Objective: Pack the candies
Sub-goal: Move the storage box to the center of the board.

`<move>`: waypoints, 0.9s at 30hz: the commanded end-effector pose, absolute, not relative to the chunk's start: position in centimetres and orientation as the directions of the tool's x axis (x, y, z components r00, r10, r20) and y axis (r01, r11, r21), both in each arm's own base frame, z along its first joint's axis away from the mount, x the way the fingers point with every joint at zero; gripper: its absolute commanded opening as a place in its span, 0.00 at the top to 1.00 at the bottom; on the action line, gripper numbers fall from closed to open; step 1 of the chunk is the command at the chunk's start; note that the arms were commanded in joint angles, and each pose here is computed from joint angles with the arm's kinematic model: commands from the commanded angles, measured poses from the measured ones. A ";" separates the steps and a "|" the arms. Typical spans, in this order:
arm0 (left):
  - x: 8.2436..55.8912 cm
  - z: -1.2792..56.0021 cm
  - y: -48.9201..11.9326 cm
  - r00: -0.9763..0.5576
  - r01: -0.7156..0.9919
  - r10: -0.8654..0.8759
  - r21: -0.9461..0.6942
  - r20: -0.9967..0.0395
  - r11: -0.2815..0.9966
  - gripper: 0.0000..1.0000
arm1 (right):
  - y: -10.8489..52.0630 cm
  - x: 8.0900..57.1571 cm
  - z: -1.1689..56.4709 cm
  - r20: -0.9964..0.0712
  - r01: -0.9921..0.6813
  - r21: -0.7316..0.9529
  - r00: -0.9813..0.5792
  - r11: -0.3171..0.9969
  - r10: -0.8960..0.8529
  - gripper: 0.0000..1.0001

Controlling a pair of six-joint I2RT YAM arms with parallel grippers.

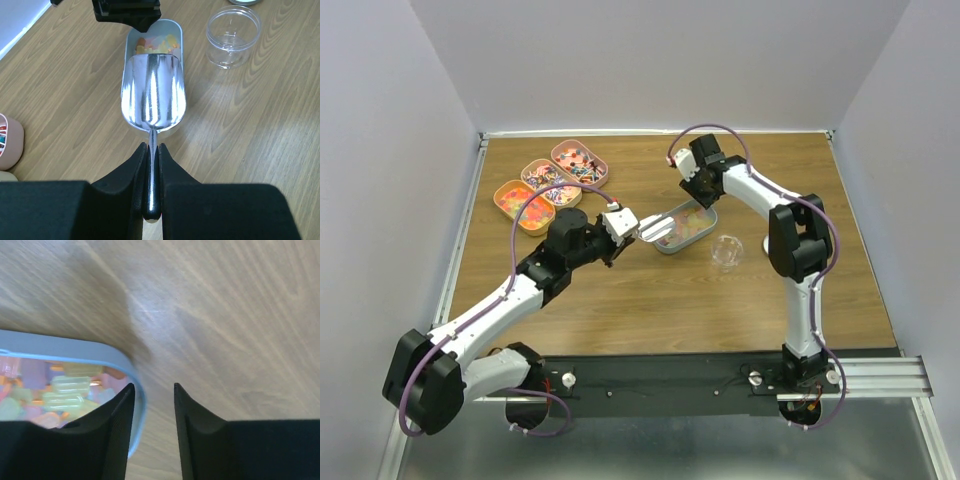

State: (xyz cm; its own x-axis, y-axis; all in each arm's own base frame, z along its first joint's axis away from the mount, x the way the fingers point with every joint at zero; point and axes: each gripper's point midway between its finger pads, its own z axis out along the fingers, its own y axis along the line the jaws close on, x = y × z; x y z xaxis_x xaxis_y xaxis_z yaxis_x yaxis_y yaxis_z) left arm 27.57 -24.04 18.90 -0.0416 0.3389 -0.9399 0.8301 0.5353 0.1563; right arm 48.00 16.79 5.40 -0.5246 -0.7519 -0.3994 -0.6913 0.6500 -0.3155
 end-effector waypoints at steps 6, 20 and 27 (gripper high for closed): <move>27.7 20.4 -24.4 -0.001 0.837 0.323 0.176 -0.947 0.518 1.00 | 15.4 48.9 8.8 -0.561 -0.564 -0.174 -0.617 0.807 -0.552 0.40; 27.7 20.0 -24.8 -0.009 0.850 0.327 0.165 -0.945 0.500 1.00 | 15.0 44.6 7.0 -0.542 -0.494 0.072 -0.749 0.867 -0.382 0.51; 27.9 20.0 -25.0 -0.009 0.854 0.336 0.167 -0.942 0.492 1.00 | 14.9 43.3 4.4 -0.486 -0.485 0.108 -0.787 0.868 -0.379 0.62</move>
State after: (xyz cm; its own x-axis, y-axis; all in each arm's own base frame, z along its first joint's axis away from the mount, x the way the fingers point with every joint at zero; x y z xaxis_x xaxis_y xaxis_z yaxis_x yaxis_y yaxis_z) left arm 27.51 -24.31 18.33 -0.0527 0.3518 -0.9346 0.8433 0.5170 0.1471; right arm 44.41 14.43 6.30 -0.7564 -0.3920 -0.5236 -0.4896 0.8702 0.0558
